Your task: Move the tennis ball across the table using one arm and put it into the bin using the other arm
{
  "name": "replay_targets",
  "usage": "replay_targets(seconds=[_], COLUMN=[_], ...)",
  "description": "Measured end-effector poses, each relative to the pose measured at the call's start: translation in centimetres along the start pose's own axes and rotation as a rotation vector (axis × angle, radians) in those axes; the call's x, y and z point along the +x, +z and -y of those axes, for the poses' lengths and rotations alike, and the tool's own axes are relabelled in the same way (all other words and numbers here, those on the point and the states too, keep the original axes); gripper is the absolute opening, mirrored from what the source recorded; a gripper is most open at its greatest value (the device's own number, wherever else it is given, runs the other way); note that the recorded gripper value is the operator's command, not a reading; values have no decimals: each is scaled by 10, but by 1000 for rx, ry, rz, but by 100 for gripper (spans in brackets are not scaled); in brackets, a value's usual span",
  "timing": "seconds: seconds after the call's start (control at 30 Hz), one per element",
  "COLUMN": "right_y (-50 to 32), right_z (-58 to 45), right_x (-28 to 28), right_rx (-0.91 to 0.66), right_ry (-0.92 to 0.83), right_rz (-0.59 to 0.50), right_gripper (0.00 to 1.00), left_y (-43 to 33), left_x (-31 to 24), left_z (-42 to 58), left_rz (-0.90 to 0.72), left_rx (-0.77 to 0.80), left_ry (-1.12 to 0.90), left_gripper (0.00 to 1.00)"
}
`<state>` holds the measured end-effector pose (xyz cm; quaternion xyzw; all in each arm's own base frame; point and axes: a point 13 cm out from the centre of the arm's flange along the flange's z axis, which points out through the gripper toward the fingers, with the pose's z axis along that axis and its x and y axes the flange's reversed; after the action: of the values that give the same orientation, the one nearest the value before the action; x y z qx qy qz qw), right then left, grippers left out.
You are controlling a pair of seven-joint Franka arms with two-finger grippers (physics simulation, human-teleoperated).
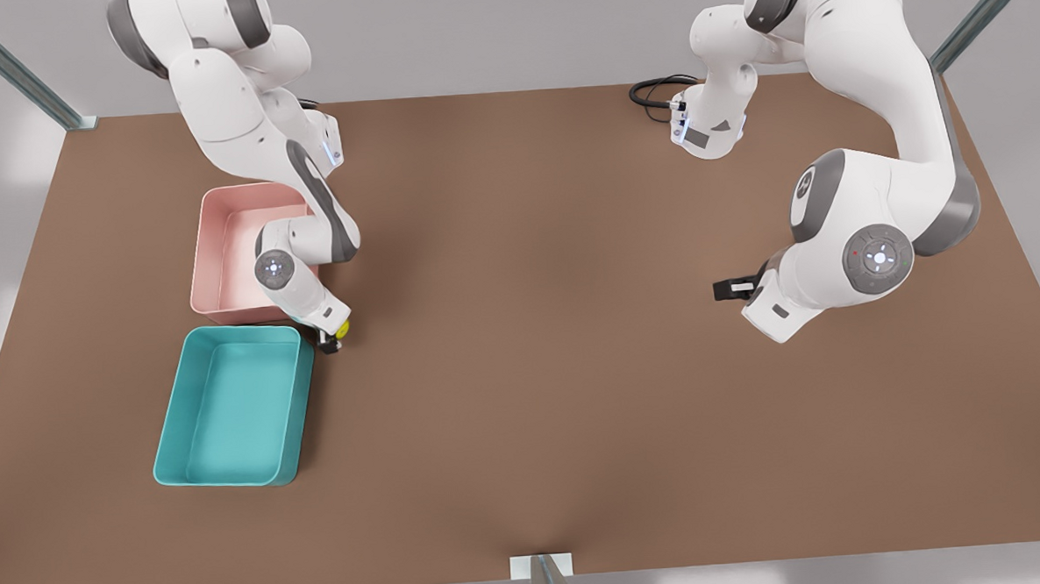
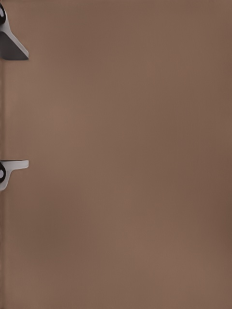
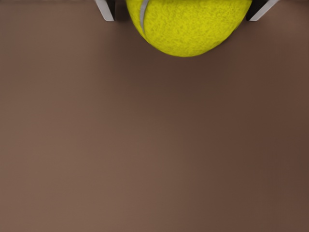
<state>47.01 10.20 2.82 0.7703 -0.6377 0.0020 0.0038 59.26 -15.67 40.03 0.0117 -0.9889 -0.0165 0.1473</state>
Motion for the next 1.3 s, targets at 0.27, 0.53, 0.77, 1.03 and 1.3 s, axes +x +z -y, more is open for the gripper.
replay_targets(seconds=[0.27,0.53,0.77,1.03,1.3], right_y=[-2,-30,-105,-159,-111], right_z=[7,32,117,167,168], right_x=[-4,-11,-3,65,132], right_rx=[28,93,201,157,26], right_ry=[-18,-27,-8,65,141], right_rz=[-2,9,24,-4,-37], right_gripper=[60,55,57,57,100], left_y=[1,1,0,1,-9], left_x=[0,-1,0,-1,4], left_z=[0,0,0,0,1], left_rz=[-3,-2,-2,-2,22], left_rx=[-1,-1,-2,-2,-15], left_ry=[2,3,4,4,8], left_gripper=[100,100,100,100,100])
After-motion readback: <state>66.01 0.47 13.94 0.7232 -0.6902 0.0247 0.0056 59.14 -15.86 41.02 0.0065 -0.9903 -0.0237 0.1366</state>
